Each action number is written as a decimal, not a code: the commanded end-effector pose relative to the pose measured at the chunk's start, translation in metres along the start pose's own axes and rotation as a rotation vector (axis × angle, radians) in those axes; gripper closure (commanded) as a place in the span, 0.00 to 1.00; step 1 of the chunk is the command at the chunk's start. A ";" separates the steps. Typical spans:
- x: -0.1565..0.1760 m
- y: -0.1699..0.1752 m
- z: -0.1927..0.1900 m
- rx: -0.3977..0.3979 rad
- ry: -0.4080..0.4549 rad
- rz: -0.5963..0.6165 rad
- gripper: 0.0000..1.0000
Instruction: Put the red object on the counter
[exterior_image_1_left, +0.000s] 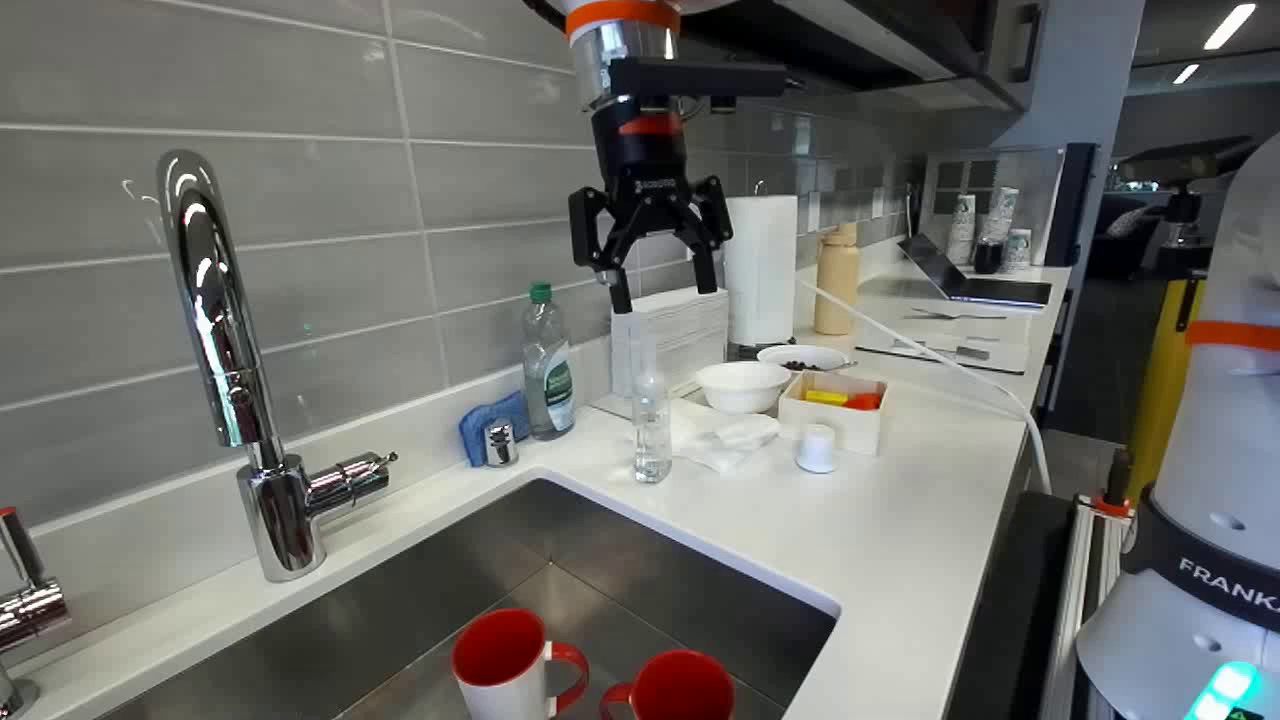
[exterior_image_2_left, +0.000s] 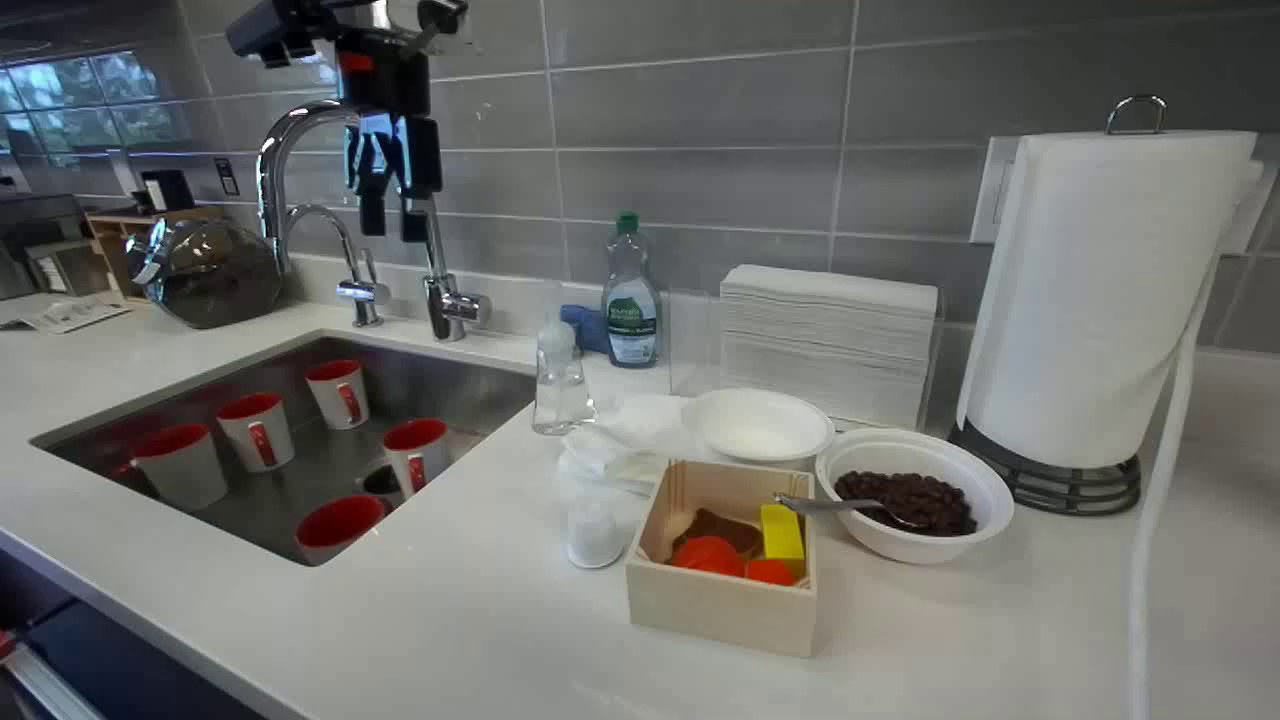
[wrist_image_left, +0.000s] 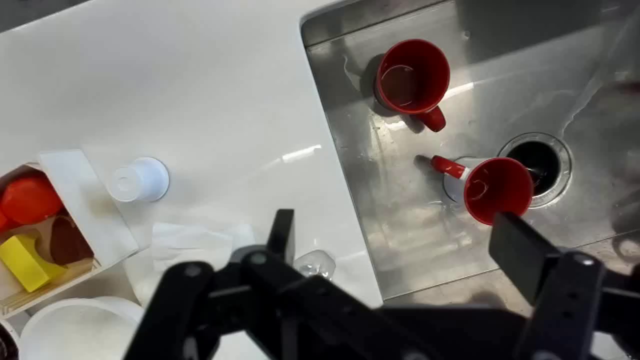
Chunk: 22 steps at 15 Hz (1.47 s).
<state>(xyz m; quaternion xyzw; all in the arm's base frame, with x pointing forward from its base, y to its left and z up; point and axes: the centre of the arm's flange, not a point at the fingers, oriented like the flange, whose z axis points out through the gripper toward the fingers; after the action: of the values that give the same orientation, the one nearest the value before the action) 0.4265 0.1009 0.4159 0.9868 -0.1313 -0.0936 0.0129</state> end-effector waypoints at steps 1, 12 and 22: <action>0.000 0.000 0.000 0.000 0.001 0.000 0.00; 0.021 0.073 -0.021 0.016 0.047 0.161 0.00; 0.040 0.240 -0.012 0.100 0.131 0.453 0.00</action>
<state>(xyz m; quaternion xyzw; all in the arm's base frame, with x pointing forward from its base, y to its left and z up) 0.4200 -0.1038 0.4458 0.9426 -0.3302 -0.0491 -0.0038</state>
